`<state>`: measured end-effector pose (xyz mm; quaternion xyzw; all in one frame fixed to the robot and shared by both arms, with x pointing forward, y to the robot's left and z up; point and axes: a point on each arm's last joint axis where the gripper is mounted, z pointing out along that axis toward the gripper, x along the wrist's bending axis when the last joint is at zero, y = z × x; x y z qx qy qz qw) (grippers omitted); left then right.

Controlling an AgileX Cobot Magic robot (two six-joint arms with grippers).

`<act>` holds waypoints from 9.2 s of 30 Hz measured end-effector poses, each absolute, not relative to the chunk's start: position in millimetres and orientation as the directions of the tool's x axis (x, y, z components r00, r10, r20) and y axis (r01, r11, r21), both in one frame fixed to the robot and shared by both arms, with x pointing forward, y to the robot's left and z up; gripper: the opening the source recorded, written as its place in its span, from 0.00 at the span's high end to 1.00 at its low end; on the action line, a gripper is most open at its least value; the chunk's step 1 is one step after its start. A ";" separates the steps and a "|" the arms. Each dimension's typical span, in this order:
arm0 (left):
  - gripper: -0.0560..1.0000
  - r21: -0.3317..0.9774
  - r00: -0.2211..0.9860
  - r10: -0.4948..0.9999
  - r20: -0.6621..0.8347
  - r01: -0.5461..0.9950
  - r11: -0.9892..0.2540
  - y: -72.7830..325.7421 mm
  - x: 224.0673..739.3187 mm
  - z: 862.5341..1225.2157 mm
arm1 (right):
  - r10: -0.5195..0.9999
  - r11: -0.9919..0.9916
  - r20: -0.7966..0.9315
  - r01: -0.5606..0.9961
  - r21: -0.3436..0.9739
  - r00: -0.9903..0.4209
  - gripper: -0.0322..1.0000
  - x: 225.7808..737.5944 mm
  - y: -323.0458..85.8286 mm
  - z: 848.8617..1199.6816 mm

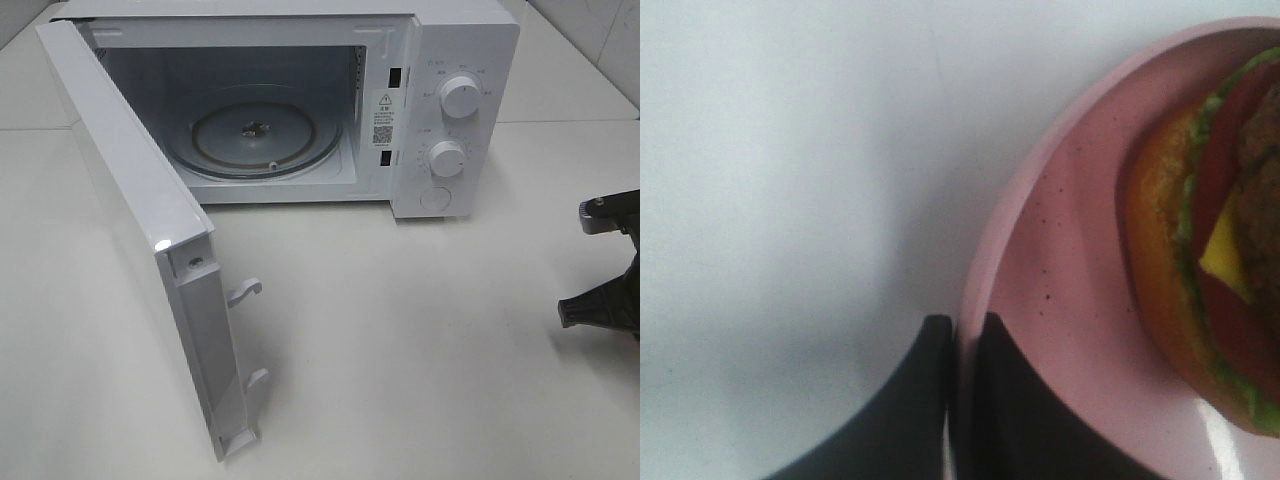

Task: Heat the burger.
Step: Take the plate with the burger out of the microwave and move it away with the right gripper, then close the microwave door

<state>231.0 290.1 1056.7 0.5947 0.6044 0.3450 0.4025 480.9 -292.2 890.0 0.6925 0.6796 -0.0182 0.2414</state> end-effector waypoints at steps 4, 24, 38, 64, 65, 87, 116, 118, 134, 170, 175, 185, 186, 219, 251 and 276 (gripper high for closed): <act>0.03 0.896 0.031 0.997 -0.076 0.441 0.055 290.1 231.0 1056.7 | 0.935 0.038 -0.345 0.948 0.317 0.078 0.81 482.1 -291.4 890.4; 0.03 0.896 0.031 0.997 -0.076 0.441 0.055 290.1 231.0 1056.7 | 0.957 0.000 -0.274 0.940 0.340 0.099 0.54 475.5 -287.2 910.3; 0.03 0.896 0.031 0.997 -0.076 0.441 0.055 290.1 231.0 1056.7 | 0.976 0.162 -0.208 0.852 0.497 -0.064 0.14 454.3 -280.8 977.6; 0.03 0.896 0.031 0.997 -0.076 0.441 0.055 290.1 231.0 1056.7 | 0.991 0.089 0.023 0.771 0.631 -0.133 0.17 389.7 -271.9 1039.3; 0.03 0.896 0.031 0.997 -0.076 0.441 0.055 290.1 231.0 1056.7 | 0.990 0.091 0.026 0.768 0.634 -0.139 0.17 386.1 -272.0 1041.2; 0.03 0.896 0.031 0.997 -0.076 0.441 0.055 290.1 231.0 1056.7 | 0.988 0.056 0.036 0.568 0.821 -0.150 0.22 258.8 -295.4 1069.2; 0.03 0.896 0.031 0.997 -0.076 0.441 0.055 290.1 231.0 1056.7 | 0.997 -0.029 0.059 0.474 0.880 -0.049 0.23 233.8 -299.8 1049.1; 0.03 0.896 0.031 0.997 -0.076 0.441 0.055 290.1 231.0 1056.7 | 0.997 -0.029 0.059 0.474 0.880 -0.049 0.23 233.8 -299.8 1049.1; 0.03 0.896 0.031 0.997 -0.076 0.441 0.055 290.1 231.0 1056.7 | 0.997 -0.029 0.059 0.474 0.880 -0.049 0.23 233.8 -299.8 1049.1; 0.03 0.895 0.041 0.995 -0.090 0.441 0.063 288.7 231.0 1056.8 | 0.997 -0.029 0.059 0.474 0.880 -0.049 0.23 233.8 -299.8 1049.1; 0.03 0.895 0.040 0.995 -0.089 0.441 0.062 288.8 231.0 1056.8 | 0.997 -0.029 0.059 0.474 0.880 -0.049 0.23 233.8 -299.8 1049.1; 0.03 0.896 0.020 0.991 -0.130 0.430 0.109 288.9 231.4 1058.2 | 0.997 -0.029 0.059 0.474 0.880 -0.049 0.23 233.8 -299.8 1049.1; 0.03 0.899 0.020 0.991 -0.129 0.425 0.109 289.0 231.3 1059.0 | 0.997 -0.029 0.059 0.474 0.880 -0.049 0.23 233.8 -299.8 1049.1; 0.87 0.974 -0.045 0.993 -0.108 0.195 0.115 303.4 326.7 1102.8 | 0.997 -0.029 0.059 0.474 0.880 -0.049 0.23 233.8 -299.8 1049.1; 0.95 1.000 -0.037 0.999 0.028 0.011 -0.028 309.4 401.7 1042.7 | 0.997 -0.029 0.059 0.474 0.880 -0.049 0.23 233.8 -299.8 1049.1; 0.95 0.973 0.163 0.987 0.014 0.223 -0.051 295.0 449.2 983.7 | 0.997 -0.029 0.059 0.474 0.880 -0.049 0.23 233.8 -299.8 1049.1</act>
